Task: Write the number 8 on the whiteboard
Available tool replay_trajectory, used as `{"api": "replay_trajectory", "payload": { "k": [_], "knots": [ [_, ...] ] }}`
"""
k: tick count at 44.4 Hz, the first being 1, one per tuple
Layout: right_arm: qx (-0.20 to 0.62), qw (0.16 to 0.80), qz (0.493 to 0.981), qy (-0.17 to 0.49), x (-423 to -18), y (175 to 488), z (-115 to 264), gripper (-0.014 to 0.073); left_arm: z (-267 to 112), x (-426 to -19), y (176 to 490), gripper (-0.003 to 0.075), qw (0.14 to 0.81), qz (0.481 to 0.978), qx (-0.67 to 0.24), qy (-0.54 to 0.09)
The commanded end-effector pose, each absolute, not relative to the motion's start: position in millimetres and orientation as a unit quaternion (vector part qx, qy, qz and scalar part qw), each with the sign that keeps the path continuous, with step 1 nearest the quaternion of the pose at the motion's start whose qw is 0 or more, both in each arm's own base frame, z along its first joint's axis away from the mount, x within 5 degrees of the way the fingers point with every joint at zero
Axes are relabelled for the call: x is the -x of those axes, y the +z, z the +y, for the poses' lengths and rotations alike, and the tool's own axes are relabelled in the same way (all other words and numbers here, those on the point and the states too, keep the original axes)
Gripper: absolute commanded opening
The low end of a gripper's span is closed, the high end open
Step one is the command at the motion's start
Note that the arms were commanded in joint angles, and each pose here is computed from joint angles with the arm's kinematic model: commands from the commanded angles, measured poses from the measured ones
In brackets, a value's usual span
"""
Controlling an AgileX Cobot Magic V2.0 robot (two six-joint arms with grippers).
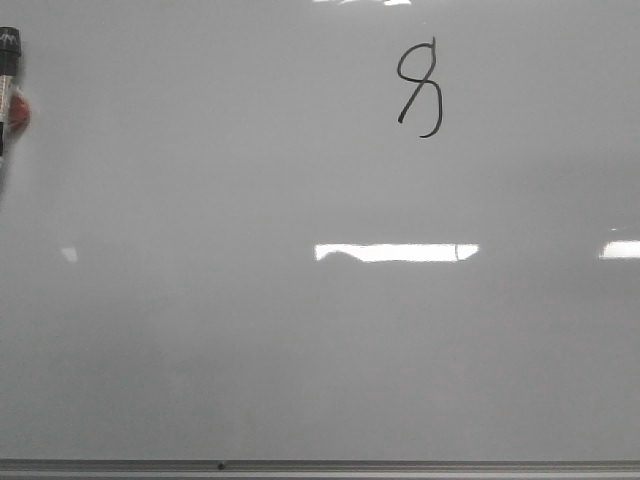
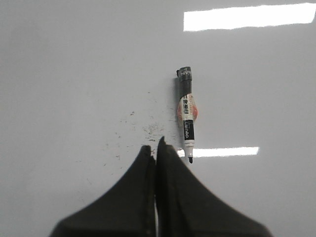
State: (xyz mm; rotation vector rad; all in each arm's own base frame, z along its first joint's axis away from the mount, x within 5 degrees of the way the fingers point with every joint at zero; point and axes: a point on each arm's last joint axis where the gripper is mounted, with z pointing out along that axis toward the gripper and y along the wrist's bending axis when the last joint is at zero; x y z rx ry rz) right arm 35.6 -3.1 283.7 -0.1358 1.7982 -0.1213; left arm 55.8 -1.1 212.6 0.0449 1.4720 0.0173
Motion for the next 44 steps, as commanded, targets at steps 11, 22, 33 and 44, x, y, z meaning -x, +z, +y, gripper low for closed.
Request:
{"api": "replay_trajectory", "payload": {
  "k": [11, 22, 33, 44],
  "knots": [
    [0.013, 0.750, 0.656, -0.077, -45.9, 254.9, -3.9, -0.0067, -0.9, -53.1, 220.0, -0.0019, 0.773, 0.635, -0.017, 0.007],
    [0.001, 0.770, 0.635, -0.061, -50.4, 230.3, -3.9, -0.0067, -0.9, -53.1, 220.0, -0.0019, 0.773, 0.635, -0.017, 0.007],
    [0.001, 0.772, 0.633, -0.061, -53.2, 216.6, -4.1, -0.0067, -0.9, -53.1, 220.0, -0.0019, 0.773, 0.635, -0.017, 0.007],
    [-0.002, 0.772, 0.634, -0.057, -53.3, 216.6, -4.1, -0.0067, -0.9, -53.1, 220.0, -0.0019, 0.773, 0.635, -0.017, 0.007]
  ]
}}
